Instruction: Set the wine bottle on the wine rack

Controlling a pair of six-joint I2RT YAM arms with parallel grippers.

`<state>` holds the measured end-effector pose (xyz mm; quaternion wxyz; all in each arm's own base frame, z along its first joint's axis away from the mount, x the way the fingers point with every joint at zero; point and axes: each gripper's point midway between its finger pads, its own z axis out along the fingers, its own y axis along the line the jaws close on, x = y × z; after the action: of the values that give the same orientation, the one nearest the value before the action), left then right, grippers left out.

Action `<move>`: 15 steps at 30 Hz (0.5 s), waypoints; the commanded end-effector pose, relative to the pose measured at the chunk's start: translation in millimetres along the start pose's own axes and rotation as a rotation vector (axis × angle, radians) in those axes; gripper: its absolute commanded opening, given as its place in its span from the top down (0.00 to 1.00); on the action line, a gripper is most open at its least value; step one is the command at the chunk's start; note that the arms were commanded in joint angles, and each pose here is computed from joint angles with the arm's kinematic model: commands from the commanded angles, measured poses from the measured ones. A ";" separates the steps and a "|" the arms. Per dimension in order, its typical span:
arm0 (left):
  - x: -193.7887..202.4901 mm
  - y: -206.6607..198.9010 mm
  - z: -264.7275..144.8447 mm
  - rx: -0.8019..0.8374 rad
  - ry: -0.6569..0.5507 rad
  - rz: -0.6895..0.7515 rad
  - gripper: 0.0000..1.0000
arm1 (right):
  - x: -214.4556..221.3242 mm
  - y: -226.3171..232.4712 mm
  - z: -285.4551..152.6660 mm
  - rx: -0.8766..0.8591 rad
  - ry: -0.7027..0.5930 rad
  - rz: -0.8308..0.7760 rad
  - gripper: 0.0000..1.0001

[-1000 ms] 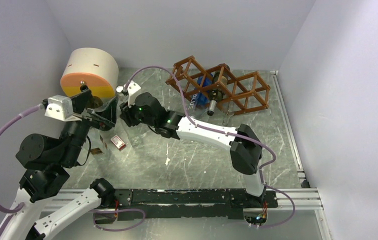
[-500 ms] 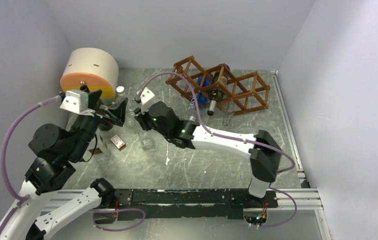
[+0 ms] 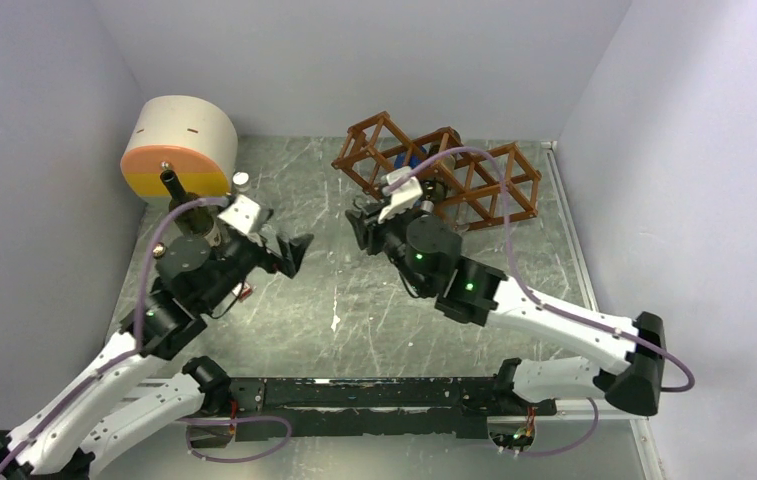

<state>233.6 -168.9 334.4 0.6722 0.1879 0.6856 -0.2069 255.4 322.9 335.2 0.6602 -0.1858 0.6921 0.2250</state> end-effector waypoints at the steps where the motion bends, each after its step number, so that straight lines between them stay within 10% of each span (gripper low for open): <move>1: 28.5 -45.0 15.5 0.253 -0.019 0.009 0.04 | -40.5 -15.9 -24.3 0.026 -0.096 0.079 0.98; 15: 89.1 -104.7 15.5 0.621 0.012 0.016 0.04 | -87.4 -0.8 -77.8 -0.206 -0.163 0.107 1.00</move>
<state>197.6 -253.1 220.6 0.5543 0.3653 0.6569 -0.3574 210.8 277.7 382.4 0.6604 -0.1997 0.6627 0.2913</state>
